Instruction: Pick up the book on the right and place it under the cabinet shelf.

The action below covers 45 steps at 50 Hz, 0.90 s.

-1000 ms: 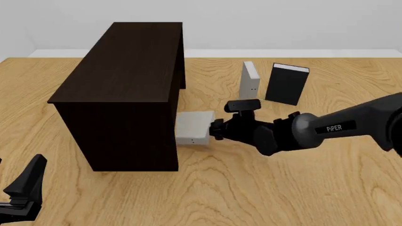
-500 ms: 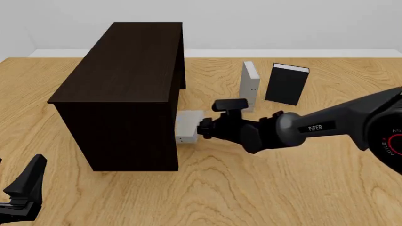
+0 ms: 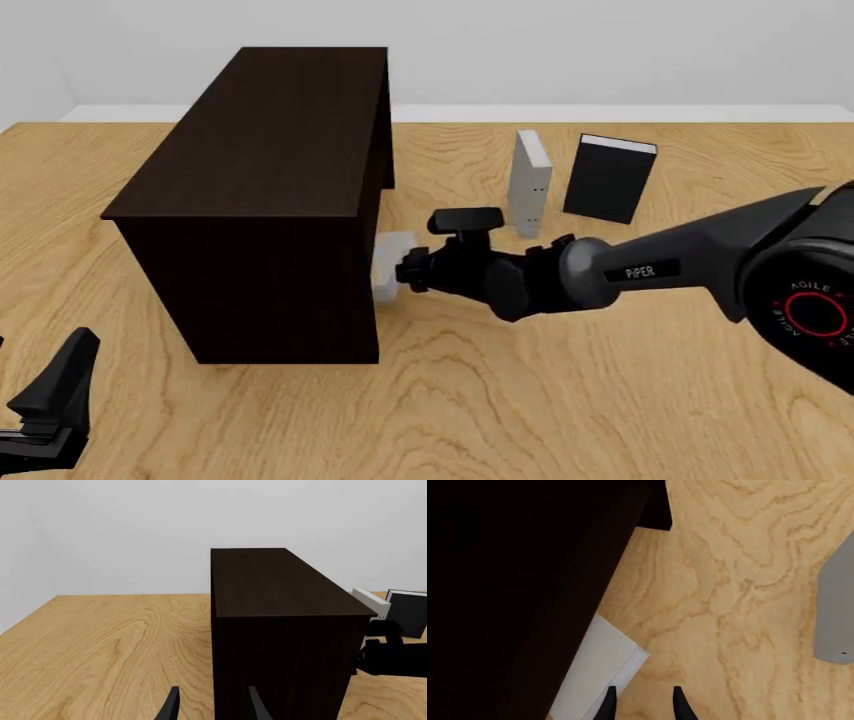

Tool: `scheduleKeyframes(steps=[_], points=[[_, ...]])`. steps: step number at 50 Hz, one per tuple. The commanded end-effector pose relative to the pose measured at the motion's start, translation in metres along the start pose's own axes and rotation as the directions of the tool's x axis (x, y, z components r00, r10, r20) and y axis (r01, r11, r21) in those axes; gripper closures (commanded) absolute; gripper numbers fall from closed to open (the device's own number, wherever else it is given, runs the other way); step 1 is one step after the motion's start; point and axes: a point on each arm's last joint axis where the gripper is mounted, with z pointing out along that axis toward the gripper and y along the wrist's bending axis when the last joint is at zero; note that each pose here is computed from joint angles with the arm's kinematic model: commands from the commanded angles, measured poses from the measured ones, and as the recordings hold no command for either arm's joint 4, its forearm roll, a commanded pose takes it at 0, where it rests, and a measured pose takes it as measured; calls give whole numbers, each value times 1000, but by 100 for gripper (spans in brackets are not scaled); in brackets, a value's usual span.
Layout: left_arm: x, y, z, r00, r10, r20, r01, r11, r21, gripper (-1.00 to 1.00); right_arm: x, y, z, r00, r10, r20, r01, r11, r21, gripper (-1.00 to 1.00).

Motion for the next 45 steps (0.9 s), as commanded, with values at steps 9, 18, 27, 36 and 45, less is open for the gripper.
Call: scheduleKeyframes(steps=[9,18,27,36,45], points=[[0,0,0,1000,0,0,0,1000,0,-100,17,48,10,992,-126,-22,121,981,-149,-100],[0,0,0,1000,0,0,0,1000,0,-100,19,45,10,992,-125,-20,121,982,-145,-100],[0,0,0,1000,0,0,0,1000,0,-100,21,19,12,994,-105,-34,101,990,-95,-100],[0,0,0,1000,0,0,0,1000,0,-100,16,9,-6,994,-105,-17,103,991,-81,-100],[0,0,0,1000,0,0,0,1000,0,-100,-5,3,-41,992,-121,38,123,990,-71,-100]])
